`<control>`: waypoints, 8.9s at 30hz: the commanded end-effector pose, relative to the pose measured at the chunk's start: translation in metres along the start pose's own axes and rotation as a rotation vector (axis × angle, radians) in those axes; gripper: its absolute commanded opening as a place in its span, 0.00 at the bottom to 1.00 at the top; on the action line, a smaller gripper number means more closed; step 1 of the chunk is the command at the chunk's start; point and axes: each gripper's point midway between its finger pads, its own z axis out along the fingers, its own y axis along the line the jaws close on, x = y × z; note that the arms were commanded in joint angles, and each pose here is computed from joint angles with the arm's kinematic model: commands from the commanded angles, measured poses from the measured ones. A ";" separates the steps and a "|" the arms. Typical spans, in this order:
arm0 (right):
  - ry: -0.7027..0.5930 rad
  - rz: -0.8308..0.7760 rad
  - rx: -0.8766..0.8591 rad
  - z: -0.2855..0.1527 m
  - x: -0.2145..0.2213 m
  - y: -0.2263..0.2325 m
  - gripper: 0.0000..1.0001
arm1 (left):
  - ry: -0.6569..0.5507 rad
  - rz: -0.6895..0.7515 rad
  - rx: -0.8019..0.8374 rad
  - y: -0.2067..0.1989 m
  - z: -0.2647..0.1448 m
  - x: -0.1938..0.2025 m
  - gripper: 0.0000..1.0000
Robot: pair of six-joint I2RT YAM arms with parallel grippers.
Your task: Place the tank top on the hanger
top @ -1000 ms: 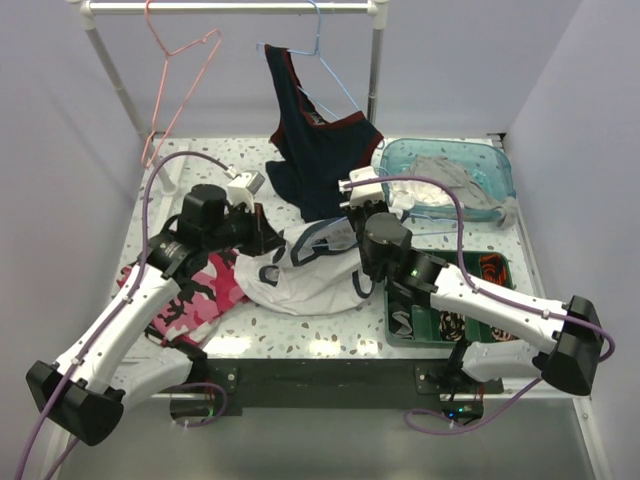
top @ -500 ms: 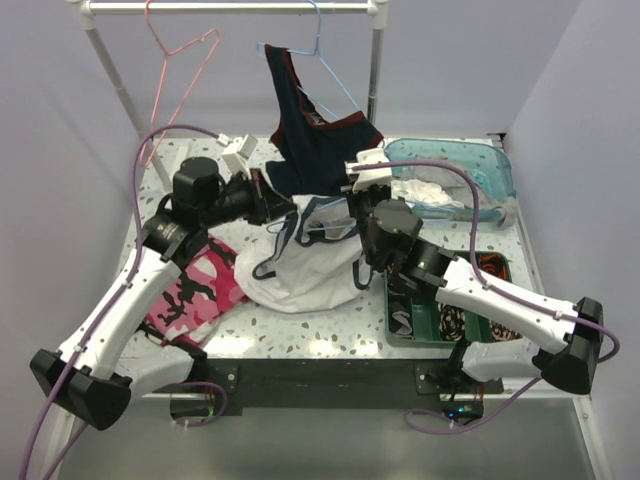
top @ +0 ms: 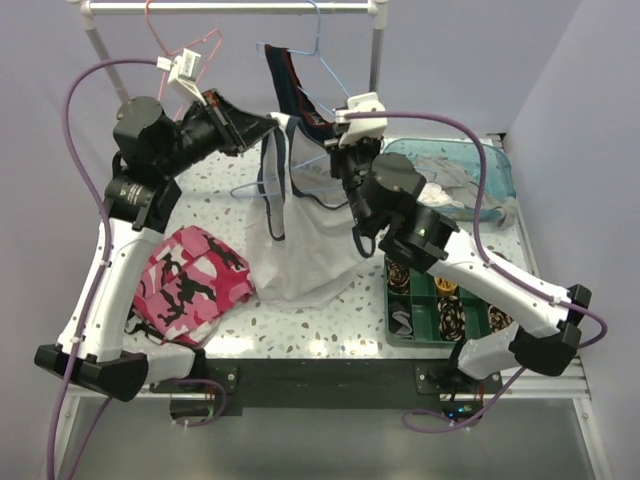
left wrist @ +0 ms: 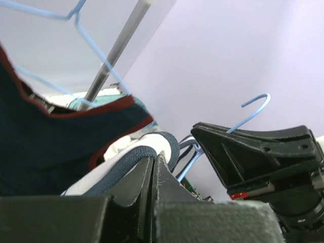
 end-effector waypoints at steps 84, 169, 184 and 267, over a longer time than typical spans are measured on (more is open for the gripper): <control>0.147 0.054 -0.436 -0.041 -0.006 0.053 0.00 | 0.144 0.573 0.132 -0.010 -0.112 0.089 0.70; 0.076 0.175 -0.391 -0.068 -0.008 0.019 0.99 | 0.188 0.330 -0.469 0.076 -0.158 0.144 0.00; 0.046 0.198 -0.363 -0.072 -0.033 0.004 0.99 | 0.000 0.419 -0.773 0.070 -0.146 0.028 0.00; 0.251 0.254 -0.307 -0.106 0.084 -0.009 0.98 | 0.068 0.513 -0.680 0.140 0.003 -0.052 0.26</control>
